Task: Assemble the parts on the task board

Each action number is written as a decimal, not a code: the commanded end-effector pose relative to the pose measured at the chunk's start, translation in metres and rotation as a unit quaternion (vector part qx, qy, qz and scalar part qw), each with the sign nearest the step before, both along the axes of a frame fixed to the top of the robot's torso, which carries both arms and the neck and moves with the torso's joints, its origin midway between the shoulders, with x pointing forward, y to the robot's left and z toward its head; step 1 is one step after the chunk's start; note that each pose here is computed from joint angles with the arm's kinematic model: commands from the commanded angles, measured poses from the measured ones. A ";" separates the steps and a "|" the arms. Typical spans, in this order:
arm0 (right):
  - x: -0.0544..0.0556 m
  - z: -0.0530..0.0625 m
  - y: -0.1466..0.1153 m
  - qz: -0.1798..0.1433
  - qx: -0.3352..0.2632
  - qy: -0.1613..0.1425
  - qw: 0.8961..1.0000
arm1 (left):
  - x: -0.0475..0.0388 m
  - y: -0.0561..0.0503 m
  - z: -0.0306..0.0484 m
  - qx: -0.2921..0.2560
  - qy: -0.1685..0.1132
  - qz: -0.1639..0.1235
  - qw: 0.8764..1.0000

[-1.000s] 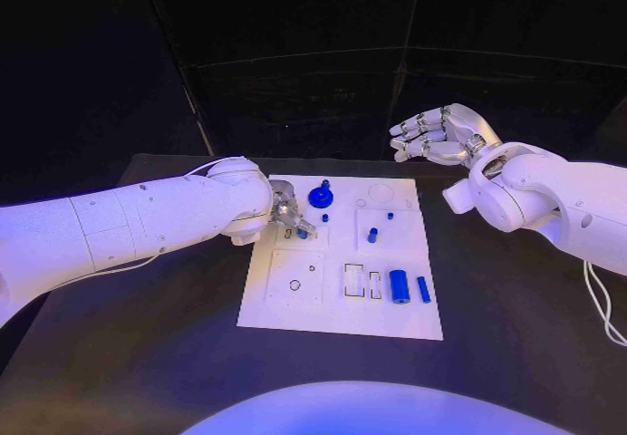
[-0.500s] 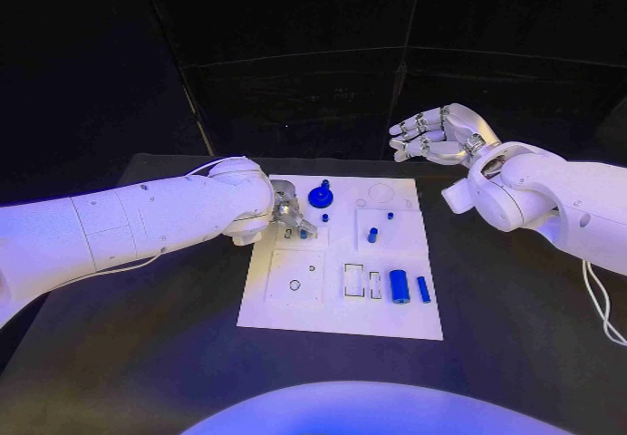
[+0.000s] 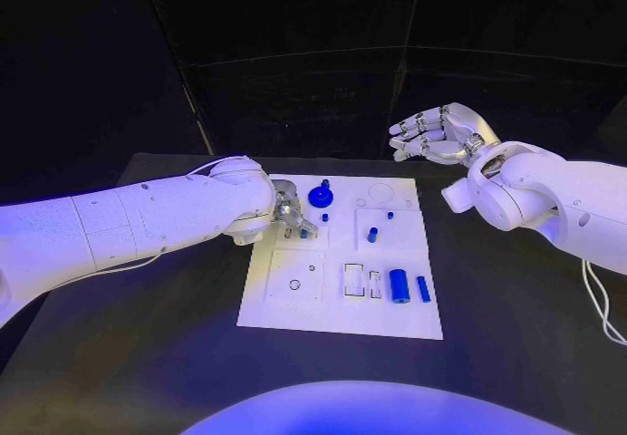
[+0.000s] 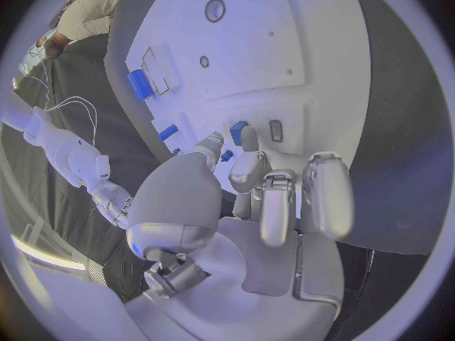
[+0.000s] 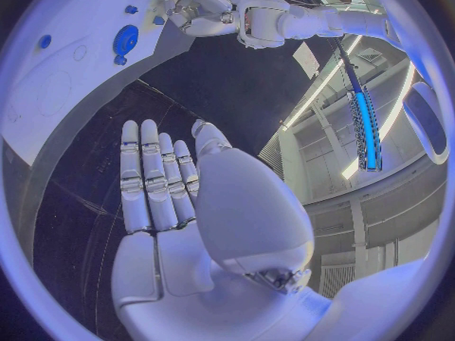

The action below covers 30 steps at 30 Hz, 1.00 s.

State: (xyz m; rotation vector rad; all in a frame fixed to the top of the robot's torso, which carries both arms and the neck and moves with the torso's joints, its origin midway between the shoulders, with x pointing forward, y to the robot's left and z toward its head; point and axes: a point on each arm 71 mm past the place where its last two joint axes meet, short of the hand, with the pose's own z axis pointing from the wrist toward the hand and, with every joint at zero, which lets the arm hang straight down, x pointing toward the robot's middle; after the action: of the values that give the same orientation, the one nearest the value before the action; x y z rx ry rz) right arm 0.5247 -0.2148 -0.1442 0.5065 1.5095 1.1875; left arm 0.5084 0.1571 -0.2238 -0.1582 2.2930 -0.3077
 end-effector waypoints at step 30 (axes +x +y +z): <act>0.005 0.000 0.005 0.005 0.002 -0.002 1.000 | 0.0780 0.043 0.0817 -0.003 -0.006 0.038 0.999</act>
State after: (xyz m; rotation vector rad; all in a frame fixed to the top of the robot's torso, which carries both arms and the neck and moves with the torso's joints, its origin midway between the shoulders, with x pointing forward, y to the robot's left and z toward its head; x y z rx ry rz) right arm 0.5298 -0.2106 -0.1457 0.5068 1.5095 1.1843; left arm 0.5868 0.2033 -0.1409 -0.2853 2.2217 -0.2268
